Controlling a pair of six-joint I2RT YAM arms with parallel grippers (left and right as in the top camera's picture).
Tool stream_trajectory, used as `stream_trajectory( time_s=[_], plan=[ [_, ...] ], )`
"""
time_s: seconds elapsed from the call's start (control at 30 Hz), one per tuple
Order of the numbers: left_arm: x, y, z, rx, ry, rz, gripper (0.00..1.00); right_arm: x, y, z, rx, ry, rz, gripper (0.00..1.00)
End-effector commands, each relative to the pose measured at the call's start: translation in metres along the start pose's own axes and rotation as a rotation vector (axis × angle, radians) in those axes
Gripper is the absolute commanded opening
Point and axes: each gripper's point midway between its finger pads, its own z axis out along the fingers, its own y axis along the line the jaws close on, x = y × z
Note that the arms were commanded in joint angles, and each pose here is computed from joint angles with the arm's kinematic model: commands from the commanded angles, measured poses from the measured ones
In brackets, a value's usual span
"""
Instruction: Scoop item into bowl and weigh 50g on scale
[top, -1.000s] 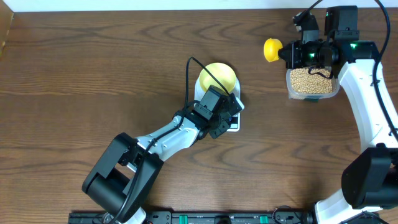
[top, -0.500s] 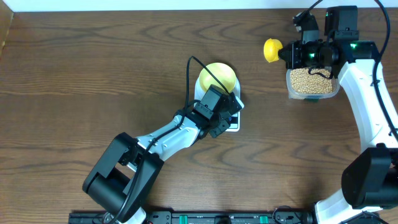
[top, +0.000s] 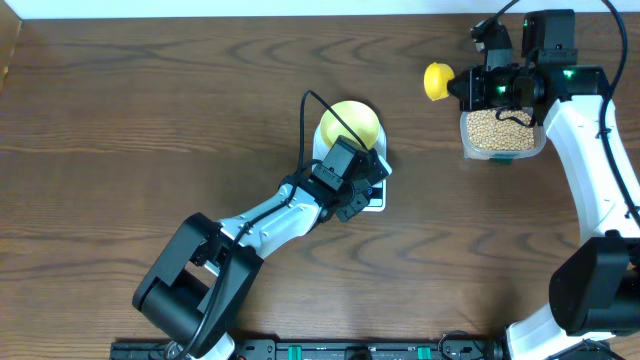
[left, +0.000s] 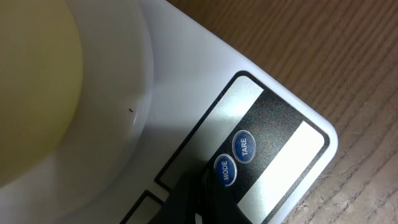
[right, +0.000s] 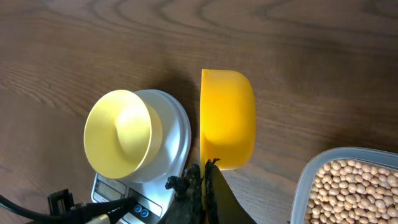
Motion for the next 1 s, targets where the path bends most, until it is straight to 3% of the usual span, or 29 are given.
stream_trajectory(
  time_s=[0.0, 0.43, 0.73, 0.97],
  plan=[
    [0.038, -0.013, 0.018, 0.06, 0.113, -0.005, 0.08, -0.009, 0.002, -0.006, 0.002, -0.022, -0.022, 0.01],
    [0.034, -0.014, 0.016, 0.073, 0.098, -0.006, 0.07, -0.008, 0.002, -0.006, 0.001, -0.02, -0.021, 0.01],
    [-0.029, 0.002, -0.049, -0.003, -0.126, -0.009, 0.08, -0.008, 0.002, -0.006, 0.002, -0.021, -0.021, 0.01],
    [-0.059, 0.008, -0.097, -0.041, -0.263, -0.058, 0.08, -0.008, 0.002, -0.006, 0.002, -0.022, -0.022, 0.01]
  ],
)
